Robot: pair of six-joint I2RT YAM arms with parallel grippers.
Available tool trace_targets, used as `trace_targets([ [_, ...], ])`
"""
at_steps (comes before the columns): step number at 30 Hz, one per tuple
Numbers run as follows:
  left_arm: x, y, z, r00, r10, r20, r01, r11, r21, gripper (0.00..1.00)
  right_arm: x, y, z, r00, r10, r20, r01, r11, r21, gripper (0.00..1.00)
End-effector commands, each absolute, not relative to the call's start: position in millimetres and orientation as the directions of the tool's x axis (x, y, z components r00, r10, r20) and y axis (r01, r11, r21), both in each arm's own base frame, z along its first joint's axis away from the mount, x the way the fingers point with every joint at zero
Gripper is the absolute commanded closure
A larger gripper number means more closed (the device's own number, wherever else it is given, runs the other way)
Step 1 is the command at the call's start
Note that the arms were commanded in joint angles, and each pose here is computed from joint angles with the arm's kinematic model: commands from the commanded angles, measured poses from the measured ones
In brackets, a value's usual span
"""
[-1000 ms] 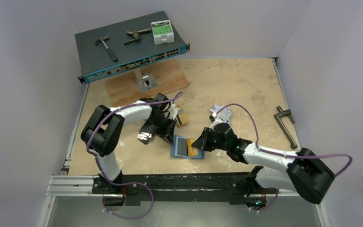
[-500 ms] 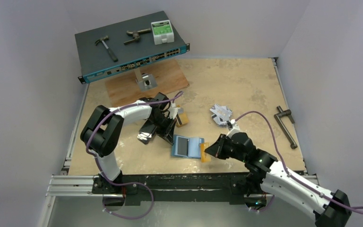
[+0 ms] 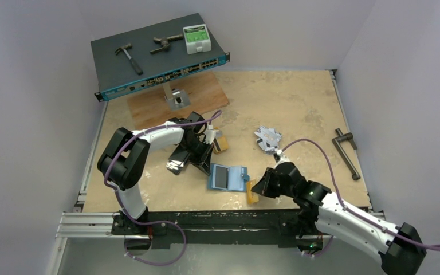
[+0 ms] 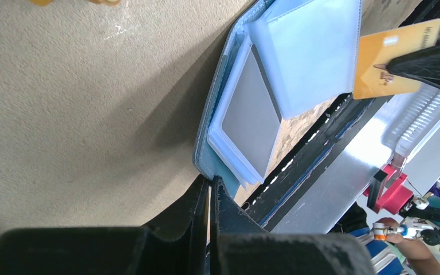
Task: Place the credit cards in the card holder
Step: Turn over the card holder at the center of the board.
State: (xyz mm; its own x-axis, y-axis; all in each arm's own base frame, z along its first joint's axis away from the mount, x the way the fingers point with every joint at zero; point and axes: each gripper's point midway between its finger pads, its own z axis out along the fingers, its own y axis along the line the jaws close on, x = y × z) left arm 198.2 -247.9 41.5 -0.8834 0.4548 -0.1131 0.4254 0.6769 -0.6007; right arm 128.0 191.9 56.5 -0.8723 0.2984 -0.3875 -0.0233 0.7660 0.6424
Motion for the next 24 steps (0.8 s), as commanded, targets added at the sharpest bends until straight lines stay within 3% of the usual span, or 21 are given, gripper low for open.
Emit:
trace_targets([
  [1, 209.9, -254.4, 60.4, -0.868, 0.458, -0.193, 0.474, 0.647, -0.598, 1.00, 138.5, 210.0, 58.9, -0.867, 0.295, -0.401, -0.068, 0.728, 0.682, 1.00],
  [11, 210.1, -253.7, 61.0, -0.866, 0.460, -0.196, 0.478, 0.648, -0.593, 0.99, 148.9, 236.4, 63.9, -0.870, 0.269, -0.413, -0.120, 0.697, 0.707, 1.00],
  [24, 209.4, -254.3, 64.8, -0.867, 0.454, -0.206, 0.479, 0.643, -0.598, 0.99, 126.4, 191.7, 57.6, -0.877, 0.298, -0.378, 0.004, 0.789, 0.614, 1.00],
])
